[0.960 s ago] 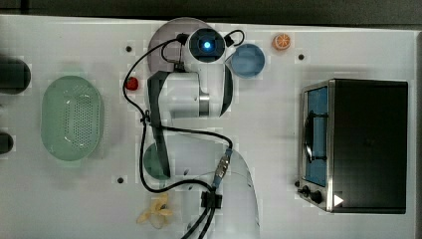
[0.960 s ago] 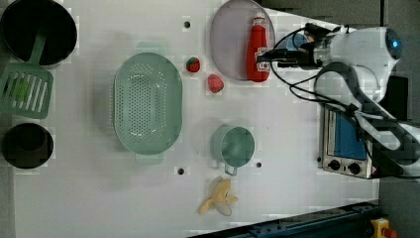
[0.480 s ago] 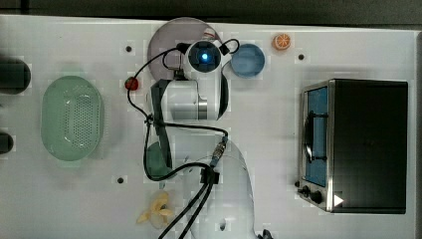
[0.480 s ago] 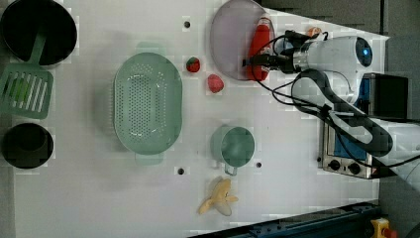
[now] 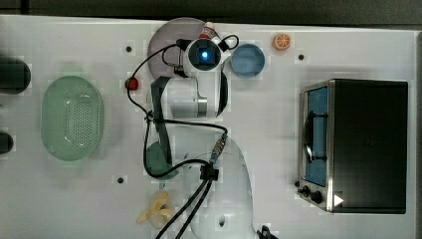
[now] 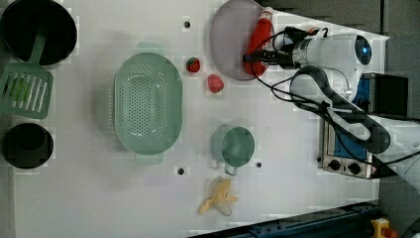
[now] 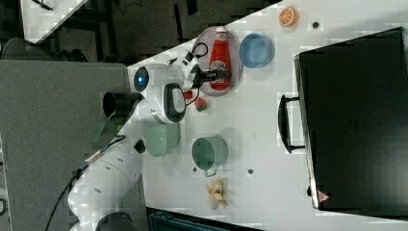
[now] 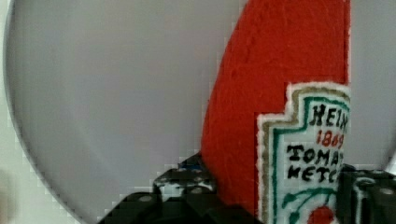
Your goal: Pick ketchup from plate and place it on table.
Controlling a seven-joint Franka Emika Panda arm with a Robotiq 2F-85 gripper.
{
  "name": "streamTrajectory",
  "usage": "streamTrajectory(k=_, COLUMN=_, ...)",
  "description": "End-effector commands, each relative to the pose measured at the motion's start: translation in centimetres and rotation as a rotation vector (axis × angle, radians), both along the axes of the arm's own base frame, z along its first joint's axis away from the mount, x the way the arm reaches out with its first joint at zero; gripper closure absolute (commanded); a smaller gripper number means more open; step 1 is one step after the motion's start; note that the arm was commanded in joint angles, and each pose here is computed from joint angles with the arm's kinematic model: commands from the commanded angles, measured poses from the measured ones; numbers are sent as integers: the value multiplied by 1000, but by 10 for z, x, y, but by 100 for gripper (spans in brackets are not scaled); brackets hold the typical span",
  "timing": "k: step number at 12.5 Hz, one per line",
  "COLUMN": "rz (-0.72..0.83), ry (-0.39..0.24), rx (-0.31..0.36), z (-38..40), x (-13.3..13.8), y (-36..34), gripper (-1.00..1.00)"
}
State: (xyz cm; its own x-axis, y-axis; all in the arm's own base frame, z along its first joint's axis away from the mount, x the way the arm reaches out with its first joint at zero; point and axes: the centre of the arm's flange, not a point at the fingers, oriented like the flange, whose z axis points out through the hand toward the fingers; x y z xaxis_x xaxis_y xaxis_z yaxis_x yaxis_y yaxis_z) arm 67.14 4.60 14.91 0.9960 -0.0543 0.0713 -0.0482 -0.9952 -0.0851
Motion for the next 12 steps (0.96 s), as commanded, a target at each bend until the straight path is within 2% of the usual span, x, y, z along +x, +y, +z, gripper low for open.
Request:
streamTrajectory(k=1, rz=15, ry=-107, rx=-3, z=59, x=21, y=-5, gripper=-27)
streamTrajectory(k=6, rz=-80, ry=-163, rx=1, z=150, x=25, y=-7, gripper=-26)
streamTrajectory(k=12, rz=-201, ry=-20, rx=-30, z=247, x=-11, y=-26, gripper=-27)
